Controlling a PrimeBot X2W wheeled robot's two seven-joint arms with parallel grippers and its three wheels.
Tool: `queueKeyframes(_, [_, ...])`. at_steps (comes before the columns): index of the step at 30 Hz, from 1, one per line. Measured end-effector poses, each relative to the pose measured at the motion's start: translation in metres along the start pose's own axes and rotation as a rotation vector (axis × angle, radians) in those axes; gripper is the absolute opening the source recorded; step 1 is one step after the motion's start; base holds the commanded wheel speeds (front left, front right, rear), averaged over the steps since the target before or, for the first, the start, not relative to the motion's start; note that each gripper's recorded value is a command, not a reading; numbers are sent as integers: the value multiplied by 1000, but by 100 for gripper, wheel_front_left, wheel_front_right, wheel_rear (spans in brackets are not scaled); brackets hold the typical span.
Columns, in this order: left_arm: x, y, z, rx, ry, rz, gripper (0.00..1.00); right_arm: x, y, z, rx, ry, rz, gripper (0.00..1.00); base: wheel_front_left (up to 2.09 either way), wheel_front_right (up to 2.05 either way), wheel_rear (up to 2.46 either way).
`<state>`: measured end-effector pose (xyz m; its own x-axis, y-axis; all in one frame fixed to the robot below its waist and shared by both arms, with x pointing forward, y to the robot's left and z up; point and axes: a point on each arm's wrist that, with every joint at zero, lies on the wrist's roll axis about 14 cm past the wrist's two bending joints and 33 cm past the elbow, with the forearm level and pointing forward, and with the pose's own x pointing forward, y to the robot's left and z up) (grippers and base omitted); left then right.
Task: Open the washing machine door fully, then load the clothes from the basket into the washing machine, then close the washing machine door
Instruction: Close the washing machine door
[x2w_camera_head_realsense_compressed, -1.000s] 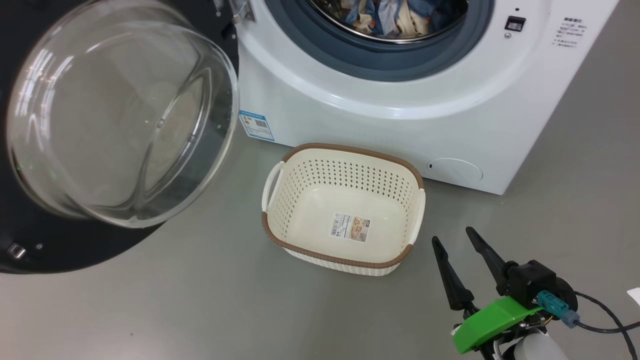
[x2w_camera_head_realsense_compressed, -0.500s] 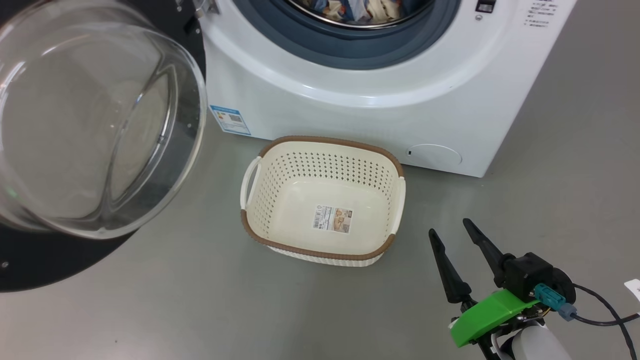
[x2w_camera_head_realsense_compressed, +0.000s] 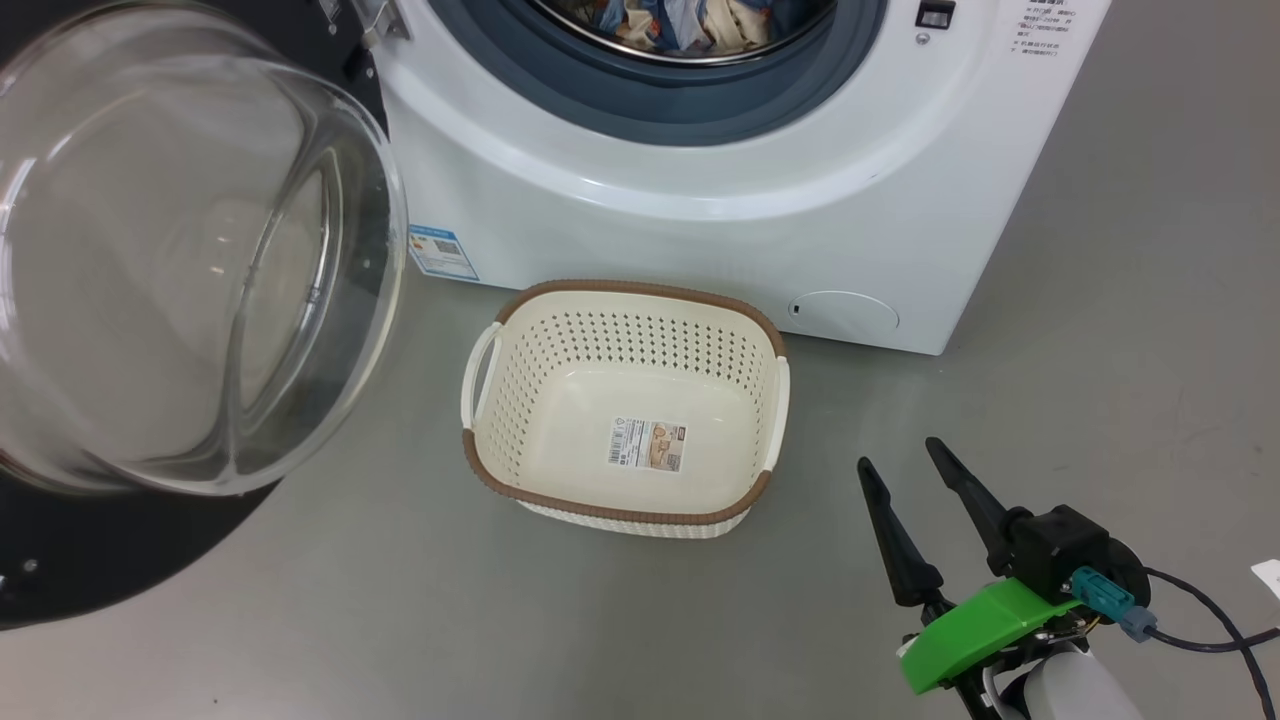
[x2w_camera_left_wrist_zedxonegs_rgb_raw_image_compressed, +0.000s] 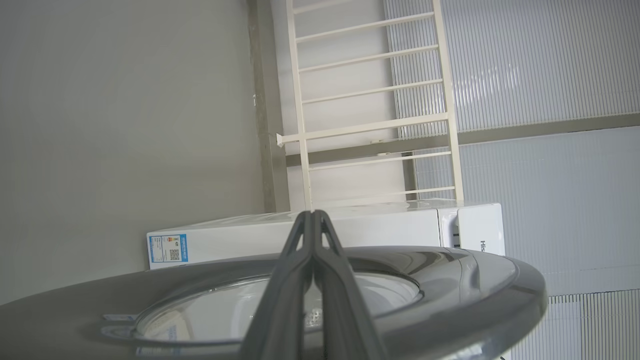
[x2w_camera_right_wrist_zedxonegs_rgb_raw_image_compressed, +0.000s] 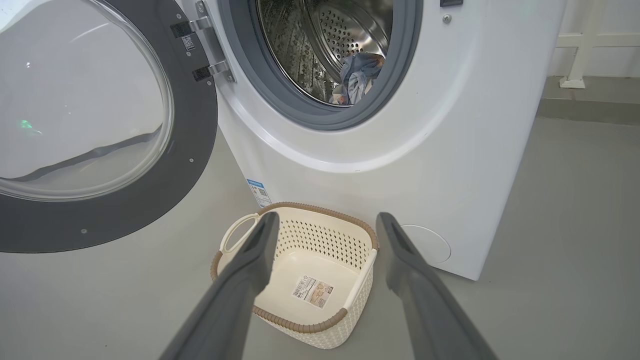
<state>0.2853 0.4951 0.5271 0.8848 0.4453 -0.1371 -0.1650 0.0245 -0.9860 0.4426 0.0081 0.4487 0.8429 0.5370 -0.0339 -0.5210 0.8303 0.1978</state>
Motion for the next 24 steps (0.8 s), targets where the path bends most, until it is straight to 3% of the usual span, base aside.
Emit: queueKeyframes(24, [-59,-24,-152,-10,636,-241,0,-16,-14,12,42,-25,-59,100,0,0,0])
